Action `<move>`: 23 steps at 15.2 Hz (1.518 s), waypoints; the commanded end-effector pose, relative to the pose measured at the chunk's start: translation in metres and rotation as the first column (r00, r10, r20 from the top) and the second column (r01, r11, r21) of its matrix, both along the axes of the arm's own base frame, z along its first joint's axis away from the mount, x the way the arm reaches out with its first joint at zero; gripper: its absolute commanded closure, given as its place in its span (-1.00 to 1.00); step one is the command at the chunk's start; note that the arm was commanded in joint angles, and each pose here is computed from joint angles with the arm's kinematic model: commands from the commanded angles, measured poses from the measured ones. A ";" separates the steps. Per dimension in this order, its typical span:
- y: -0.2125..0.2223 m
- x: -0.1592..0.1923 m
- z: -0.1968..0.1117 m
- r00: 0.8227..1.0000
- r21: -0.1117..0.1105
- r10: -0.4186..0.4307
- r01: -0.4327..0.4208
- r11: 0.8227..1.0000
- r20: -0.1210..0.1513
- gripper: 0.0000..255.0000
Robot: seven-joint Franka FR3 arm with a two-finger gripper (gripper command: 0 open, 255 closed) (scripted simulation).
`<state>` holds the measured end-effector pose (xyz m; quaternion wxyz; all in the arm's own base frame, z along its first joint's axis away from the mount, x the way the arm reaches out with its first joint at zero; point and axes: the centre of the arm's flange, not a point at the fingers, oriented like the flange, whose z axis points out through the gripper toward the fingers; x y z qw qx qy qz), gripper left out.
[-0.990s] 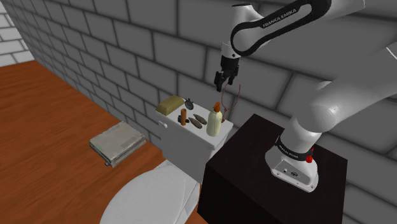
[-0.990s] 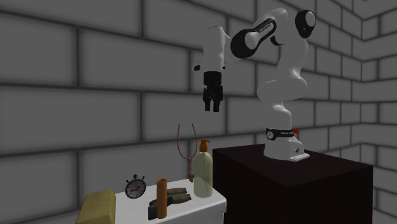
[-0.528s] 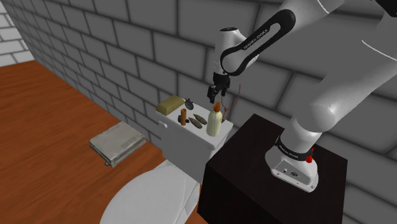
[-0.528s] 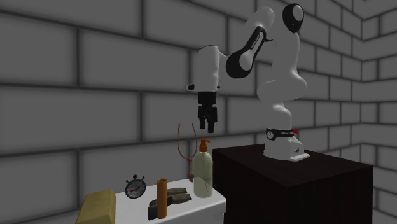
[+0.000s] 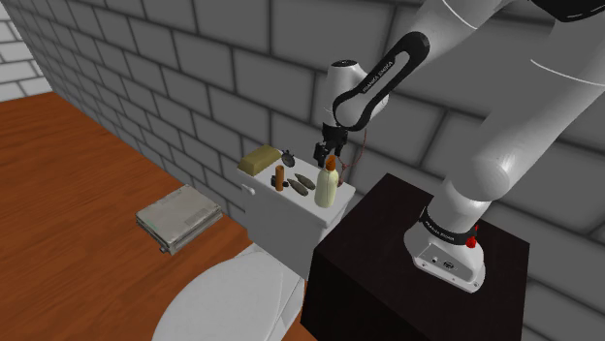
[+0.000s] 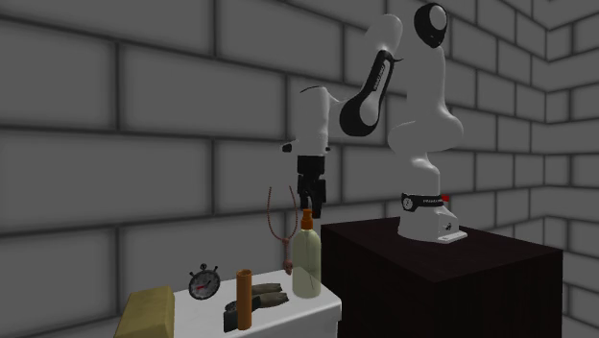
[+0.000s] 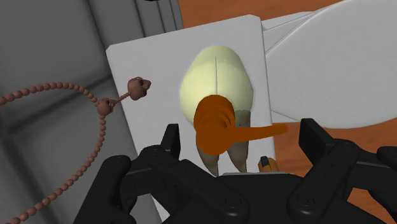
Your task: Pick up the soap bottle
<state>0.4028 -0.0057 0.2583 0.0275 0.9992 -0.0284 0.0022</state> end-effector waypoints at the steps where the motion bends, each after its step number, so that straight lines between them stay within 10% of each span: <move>1: 0.000 0.000 -0.005 1.000 0.000 0.000 0.000 1.000 0.001 -1.00; 2: 0.001 -0.001 -0.005 1.000 0.000 0.000 0.000 1.000 0.001 1.00; 23: 0.000 0.000 0.058 1.000 0.000 0.000 0.000 1.000 0.001 1.00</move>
